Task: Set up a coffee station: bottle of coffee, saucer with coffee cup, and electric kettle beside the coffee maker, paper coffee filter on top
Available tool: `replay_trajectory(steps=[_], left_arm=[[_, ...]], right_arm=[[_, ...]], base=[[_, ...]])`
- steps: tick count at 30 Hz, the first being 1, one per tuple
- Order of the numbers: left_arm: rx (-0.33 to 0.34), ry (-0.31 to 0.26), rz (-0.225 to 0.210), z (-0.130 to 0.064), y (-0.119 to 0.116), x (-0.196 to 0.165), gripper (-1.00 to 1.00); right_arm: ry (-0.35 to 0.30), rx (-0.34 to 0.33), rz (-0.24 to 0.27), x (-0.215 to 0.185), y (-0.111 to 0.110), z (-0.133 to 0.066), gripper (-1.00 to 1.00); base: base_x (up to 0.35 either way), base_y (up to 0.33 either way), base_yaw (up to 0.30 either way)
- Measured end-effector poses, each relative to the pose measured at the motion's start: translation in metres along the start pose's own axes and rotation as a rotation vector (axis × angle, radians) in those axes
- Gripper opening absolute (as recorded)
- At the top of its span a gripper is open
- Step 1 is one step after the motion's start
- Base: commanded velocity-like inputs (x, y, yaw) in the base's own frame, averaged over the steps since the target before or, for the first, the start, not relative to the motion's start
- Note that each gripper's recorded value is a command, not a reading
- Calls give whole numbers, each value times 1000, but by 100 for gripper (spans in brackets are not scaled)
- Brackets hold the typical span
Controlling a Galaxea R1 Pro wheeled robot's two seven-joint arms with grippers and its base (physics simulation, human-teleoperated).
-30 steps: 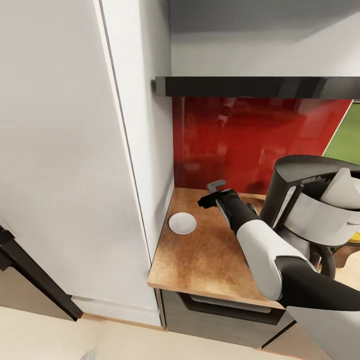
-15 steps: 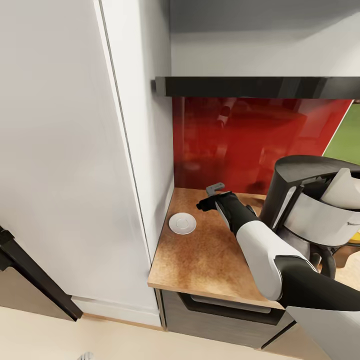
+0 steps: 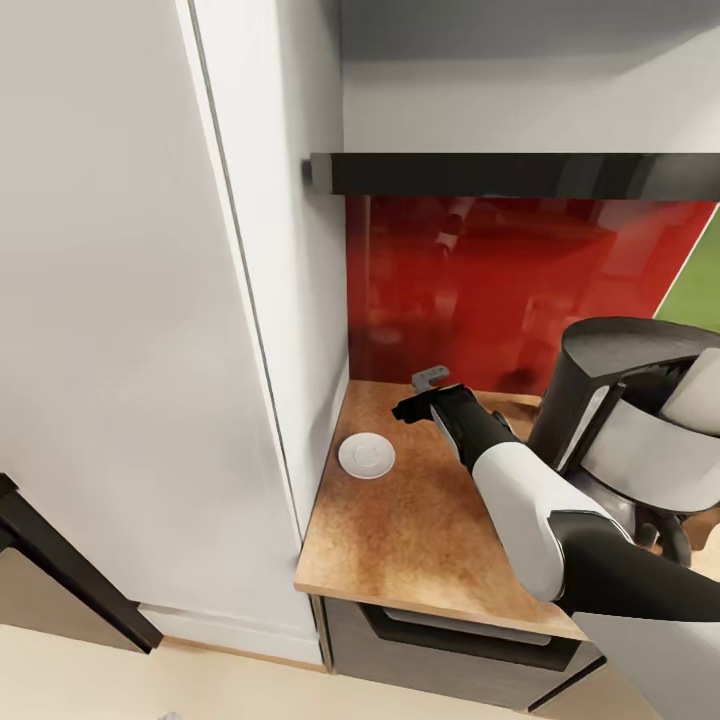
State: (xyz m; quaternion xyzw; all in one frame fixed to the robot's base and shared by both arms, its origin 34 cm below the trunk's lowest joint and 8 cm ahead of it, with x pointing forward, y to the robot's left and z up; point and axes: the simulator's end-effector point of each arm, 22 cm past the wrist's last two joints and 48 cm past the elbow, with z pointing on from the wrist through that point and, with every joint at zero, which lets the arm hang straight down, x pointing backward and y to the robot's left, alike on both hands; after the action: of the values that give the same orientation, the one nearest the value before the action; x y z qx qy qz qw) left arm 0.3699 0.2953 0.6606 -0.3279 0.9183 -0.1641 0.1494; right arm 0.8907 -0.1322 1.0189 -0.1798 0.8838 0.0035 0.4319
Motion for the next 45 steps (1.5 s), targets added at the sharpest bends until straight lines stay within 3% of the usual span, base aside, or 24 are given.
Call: replay_trajectory(steps=[4,8,10,14,16,30,36,45], left_arm=[[-2,2,0,0,1,1,100],[-9,9,-4,1,4,4,100],[-9,10,-4,1,4,5,100],[-10,9,-5,1,4,5,100],[-10,9,-4,1,4,5,100],[-12,12,1,1,5,6,100],[-11,13,0,1,4,7,100],[-10,15,2,2,3,8,100]], right_arm=[[-1,-3,-5,5,3,3,100],[-30,41,-11,9,-2,9,100],[-32,39,6,11,0,10,100],[-44,11,91,11,7,11,100],[-45,12,104,11,6,11,100],[-74,22,106,6,4,11,100],[-72,72,108,12,-5,13,100],[-81,71,103,30,4,20,100]], base=[[37,11,0],[5,6,0],[1,81,0],[0,63,0],[0,10,0],[30,1,0],[1,0,0],[0,0,0]])
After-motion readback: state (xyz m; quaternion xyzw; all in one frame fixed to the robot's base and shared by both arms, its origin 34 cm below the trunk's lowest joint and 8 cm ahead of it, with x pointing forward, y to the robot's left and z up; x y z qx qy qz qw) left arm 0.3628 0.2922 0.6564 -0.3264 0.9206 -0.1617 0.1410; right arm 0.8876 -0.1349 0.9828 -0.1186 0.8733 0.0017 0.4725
